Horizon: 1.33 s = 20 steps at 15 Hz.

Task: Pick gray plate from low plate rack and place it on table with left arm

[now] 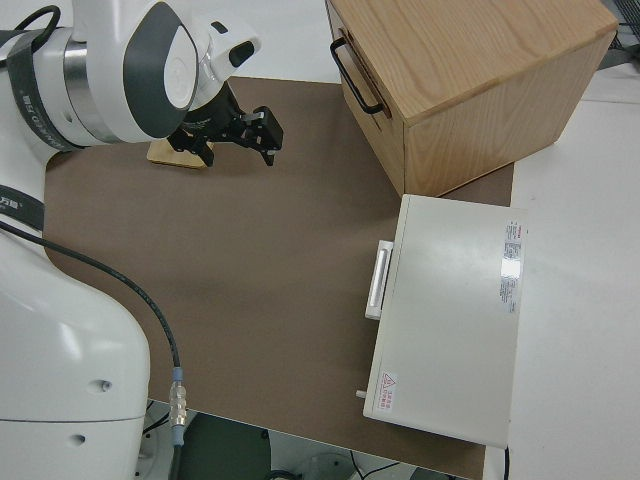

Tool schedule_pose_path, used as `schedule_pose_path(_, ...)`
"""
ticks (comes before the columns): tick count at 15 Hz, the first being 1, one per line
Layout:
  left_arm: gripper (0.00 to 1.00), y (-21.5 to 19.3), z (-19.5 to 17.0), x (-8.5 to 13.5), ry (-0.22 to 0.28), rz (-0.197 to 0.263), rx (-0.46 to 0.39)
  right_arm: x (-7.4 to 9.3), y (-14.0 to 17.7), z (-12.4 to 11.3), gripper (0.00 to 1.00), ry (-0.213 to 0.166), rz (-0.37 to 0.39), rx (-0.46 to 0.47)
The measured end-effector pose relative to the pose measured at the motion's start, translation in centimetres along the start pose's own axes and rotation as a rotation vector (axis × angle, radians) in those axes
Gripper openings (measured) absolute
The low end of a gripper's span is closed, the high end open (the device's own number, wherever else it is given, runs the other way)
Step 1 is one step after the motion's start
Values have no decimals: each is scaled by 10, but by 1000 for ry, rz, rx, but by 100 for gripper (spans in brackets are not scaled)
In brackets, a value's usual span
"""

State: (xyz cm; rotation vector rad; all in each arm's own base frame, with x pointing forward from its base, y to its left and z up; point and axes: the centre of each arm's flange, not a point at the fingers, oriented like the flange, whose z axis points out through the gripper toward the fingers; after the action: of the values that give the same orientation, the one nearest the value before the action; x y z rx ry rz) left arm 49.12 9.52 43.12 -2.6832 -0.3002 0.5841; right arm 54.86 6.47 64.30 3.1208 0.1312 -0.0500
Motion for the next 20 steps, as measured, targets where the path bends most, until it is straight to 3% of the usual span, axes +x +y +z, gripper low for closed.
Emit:
schedule_pose_path(3, 16, -3, 1, 0, -2, -6, -2, 0, 0, 0, 99, 0, 0, 0)
schedule_pose_path(4, 10, -5, 0, 0, 0, -9, -4, 0, 0, 0, 99, 0, 0, 0)
schedule_pose_path(12, 10, -11, -3, -1, 7, -20, -11, 0, 0, 0, 99, 0, 0, 0)
schedule_pose_path(16, 10, -16, -22, -8, 10, -29, -10, 0, 0, 0, 99, 0, 0, 0)
schedule_pose_path(20, 10, 14, -52, -24, 0, 9, 28, 0, 0, 0, 99, 0, 0, 0)
